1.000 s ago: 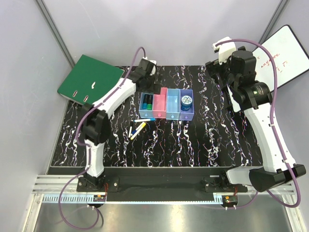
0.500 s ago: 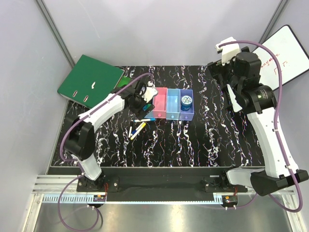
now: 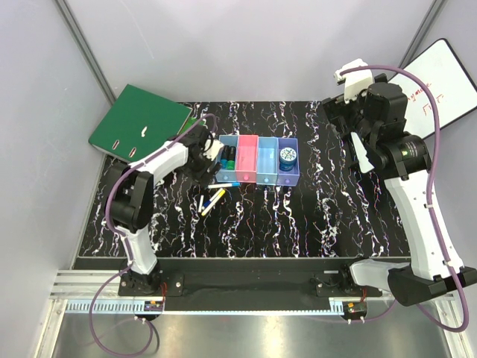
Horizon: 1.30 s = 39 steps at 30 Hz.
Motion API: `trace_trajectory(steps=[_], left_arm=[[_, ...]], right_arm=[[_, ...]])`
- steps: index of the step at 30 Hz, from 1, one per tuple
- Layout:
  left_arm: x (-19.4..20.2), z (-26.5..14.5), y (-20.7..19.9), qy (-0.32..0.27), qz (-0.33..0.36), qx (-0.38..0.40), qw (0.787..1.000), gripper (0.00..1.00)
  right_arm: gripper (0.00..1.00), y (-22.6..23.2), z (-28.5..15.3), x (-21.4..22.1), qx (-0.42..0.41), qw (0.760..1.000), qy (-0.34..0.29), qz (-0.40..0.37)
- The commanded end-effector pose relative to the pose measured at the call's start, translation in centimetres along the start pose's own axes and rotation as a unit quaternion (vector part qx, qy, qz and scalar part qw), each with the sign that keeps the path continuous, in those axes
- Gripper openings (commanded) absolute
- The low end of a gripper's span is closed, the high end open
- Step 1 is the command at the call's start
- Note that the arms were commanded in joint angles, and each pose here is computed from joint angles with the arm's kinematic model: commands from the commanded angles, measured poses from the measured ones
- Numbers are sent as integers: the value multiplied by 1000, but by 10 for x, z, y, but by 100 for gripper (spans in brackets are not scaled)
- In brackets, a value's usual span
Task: Sort the stationery into containers
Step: Pick up the pen from the center of the board.
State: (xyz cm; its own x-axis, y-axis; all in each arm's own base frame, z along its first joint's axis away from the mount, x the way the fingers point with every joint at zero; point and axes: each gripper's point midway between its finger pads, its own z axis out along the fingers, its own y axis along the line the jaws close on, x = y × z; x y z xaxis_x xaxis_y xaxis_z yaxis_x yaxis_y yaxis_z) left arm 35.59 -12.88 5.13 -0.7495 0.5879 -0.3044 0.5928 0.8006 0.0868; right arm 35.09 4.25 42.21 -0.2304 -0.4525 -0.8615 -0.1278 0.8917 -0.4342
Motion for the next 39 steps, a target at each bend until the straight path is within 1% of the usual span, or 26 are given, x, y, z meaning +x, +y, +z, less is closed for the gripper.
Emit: trace_trajectory(steps=[1,9,13,15,17,18,20,21,22,24,25,30,31,33,35,38,39], left_arm=[[-3,-1,-7,1,-39,23,999,83],[4,12,-22,20,-62,57,996,82],[8,19,-24,31,-73,62,995,79],[10,20,-25,36,-79,61,994,73],[12,25,-27,41,-83,65,994,71],[12,26,-28,43,-85,68,993,65],[13,28,-28,47,-88,67,993,59],[14,30,-28,50,-88,67,993,53],[17,32,-27,55,-88,64,993,42],[18,34,-28,57,-89,67,992,33],[20,35,-29,61,-90,67,992,24],[25,37,-28,68,-89,65,992,12],[25,36,-28,67,-88,64,992,6],[23,33,-27,61,-84,62,993,0],[18,26,-24,51,-79,62,994,0],[3,5,-18,18,-70,54,996,0],[-8,-9,-13,-5,-67,44,997,0]], right_arm=[[100,-5,-10,-15,2,1000,-28,9],[100,-6,-11,-20,1,999,-33,13],[100,-6,-11,-19,1,999,-32,13],[100,-6,-10,-20,0,999,-32,13],[100,-6,-11,-20,1,999,-33,14],[100,-6,-11,-20,0,999,-33,14],[100,-6,-10,-20,0,999,-32,13],[100,-6,-11,-21,1,999,-33,14],[100,-6,-10,-21,1,999,-33,15],[100,-6,-10,-22,-1,999,-34,14],[100,-6,-10,-22,0,999,-34,15],[100,-6,-10,-20,0,999,-33,16],[100,-6,-11,-21,1,999,-33,15],[100,-7,-11,-20,2,999,-33,15],[100,-6,-11,-20,1,999,-33,14],[100,-6,-11,-20,1,999,-33,14],[100,-6,-11,-19,2,999,-31,13]])
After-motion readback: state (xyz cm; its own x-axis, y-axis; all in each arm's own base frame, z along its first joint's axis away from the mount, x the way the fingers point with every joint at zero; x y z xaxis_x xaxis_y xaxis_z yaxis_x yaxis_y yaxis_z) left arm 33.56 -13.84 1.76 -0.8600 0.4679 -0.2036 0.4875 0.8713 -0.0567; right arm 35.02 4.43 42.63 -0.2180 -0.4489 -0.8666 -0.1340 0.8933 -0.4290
